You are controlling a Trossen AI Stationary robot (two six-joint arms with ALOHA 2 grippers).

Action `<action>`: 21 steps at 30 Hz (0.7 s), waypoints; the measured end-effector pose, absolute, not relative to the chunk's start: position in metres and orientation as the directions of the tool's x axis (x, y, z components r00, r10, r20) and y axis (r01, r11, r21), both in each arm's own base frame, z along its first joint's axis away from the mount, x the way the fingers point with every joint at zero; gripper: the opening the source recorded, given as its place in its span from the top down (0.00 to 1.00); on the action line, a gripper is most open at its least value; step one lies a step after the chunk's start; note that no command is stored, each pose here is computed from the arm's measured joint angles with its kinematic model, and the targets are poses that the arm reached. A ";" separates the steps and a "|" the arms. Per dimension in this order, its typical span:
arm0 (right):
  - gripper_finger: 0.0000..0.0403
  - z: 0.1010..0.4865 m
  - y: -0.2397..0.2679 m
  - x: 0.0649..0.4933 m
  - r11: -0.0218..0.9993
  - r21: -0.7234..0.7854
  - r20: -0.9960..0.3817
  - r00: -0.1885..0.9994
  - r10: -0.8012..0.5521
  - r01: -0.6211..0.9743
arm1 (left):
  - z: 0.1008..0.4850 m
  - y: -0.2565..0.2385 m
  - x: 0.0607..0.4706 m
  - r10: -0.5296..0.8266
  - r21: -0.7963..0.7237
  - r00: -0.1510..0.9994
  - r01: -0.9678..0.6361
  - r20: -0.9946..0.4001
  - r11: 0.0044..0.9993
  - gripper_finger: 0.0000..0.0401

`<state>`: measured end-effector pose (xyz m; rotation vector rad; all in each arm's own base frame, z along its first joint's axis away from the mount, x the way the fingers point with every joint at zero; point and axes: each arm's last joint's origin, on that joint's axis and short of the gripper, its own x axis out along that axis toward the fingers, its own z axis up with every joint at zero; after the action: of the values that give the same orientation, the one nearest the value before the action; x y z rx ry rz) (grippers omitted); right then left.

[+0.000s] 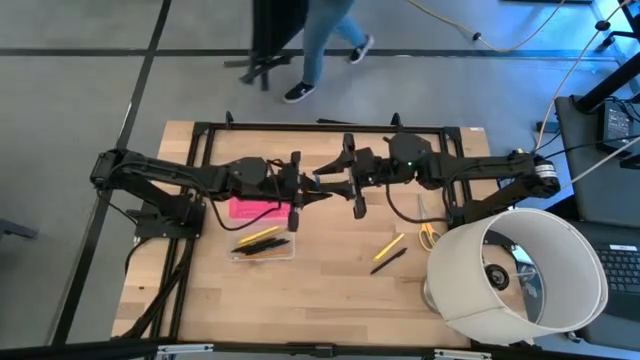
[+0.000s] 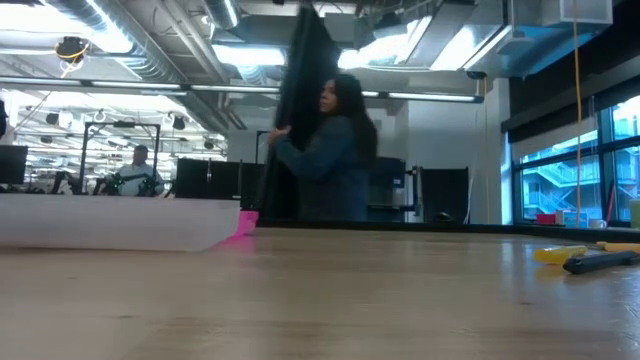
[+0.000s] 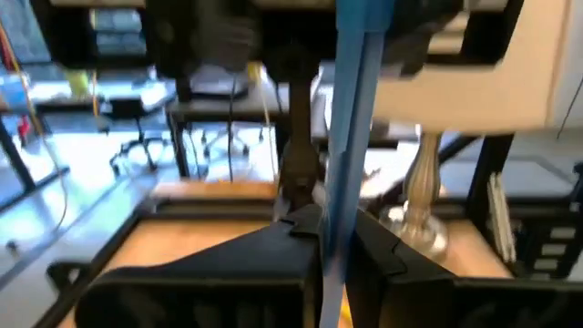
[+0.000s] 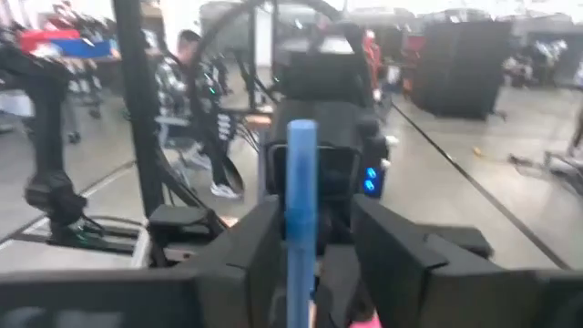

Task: Pick & place school supplies into a supply box
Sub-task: Put the blue pen into the pink supply box

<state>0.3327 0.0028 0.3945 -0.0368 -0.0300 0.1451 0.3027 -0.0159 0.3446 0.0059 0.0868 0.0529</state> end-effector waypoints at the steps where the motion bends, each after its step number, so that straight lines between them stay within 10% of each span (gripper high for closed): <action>1: 0.61 0.393 0.002 0.332 0.991 -0.036 0.007 0.991 0.130 -0.130 | 0.343 -0.016 0.302 0.062 0.010 0.992 -0.062 -0.114 0.998 0.97; 10: 0.45 0.369 -0.009 0.314 0.998 0.019 -0.337 0.939 0.063 -0.060 | 0.316 -0.010 0.276 0.191 -0.032 0.859 -0.234 -0.475 0.972 0.97; 21: 0.43 0.335 -0.020 0.293 0.987 0.064 -0.685 0.726 -0.062 0.145 | 0.250 -0.023 0.243 0.007 -0.151 0.397 -0.363 -0.918 0.920 0.97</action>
<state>0.2931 -0.0197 0.3351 0.1163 0.7496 -0.1148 0.2425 -0.0234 0.2499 -0.3532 1.1444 0.2401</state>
